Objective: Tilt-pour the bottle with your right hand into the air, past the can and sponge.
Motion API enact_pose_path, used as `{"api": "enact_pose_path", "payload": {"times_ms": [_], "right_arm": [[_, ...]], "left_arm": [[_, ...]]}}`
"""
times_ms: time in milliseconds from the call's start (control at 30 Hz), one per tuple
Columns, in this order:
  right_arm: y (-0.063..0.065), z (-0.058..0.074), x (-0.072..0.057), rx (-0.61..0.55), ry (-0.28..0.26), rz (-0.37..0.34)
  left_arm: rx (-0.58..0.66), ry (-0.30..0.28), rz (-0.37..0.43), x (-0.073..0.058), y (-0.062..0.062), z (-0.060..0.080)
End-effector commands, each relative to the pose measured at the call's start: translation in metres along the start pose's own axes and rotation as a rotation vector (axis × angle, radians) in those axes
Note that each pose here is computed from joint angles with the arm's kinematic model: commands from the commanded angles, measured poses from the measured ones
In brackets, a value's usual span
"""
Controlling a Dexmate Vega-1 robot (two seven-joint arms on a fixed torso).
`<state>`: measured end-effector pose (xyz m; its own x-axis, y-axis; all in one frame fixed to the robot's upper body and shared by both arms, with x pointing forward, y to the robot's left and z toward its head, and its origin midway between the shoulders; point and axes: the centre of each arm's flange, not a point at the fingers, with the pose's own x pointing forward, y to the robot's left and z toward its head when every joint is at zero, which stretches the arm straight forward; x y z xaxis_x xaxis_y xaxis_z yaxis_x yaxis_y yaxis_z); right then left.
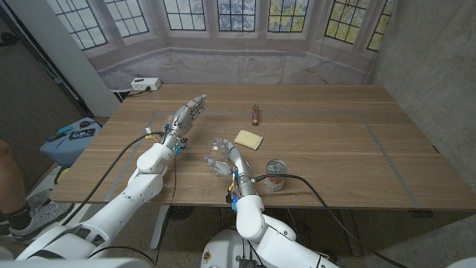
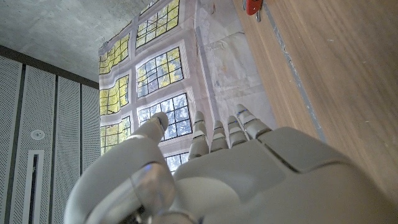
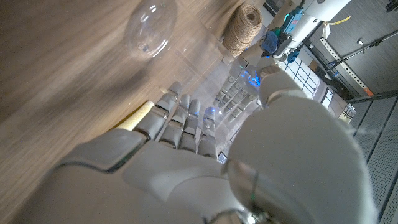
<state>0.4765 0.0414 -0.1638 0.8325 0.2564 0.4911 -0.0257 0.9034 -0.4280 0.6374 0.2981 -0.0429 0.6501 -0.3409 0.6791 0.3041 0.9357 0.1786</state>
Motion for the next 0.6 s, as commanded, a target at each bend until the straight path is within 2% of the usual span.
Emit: {"api": "enact_pose_path", "payload": {"times_ms": [33,600], "right_arm": [[-0.0021,-0.0007,0.0030,0.006,-0.022,0.046],[-0.0040,0.0033,0.0045,0.004,-0.038,0.081]], "left_arm": [[-0.002,0.000,-0.005,0.0043,0.0004,-0.0010],[-0.003,0.003,-0.005,0.0073,0.0021,-0.0012]]}}
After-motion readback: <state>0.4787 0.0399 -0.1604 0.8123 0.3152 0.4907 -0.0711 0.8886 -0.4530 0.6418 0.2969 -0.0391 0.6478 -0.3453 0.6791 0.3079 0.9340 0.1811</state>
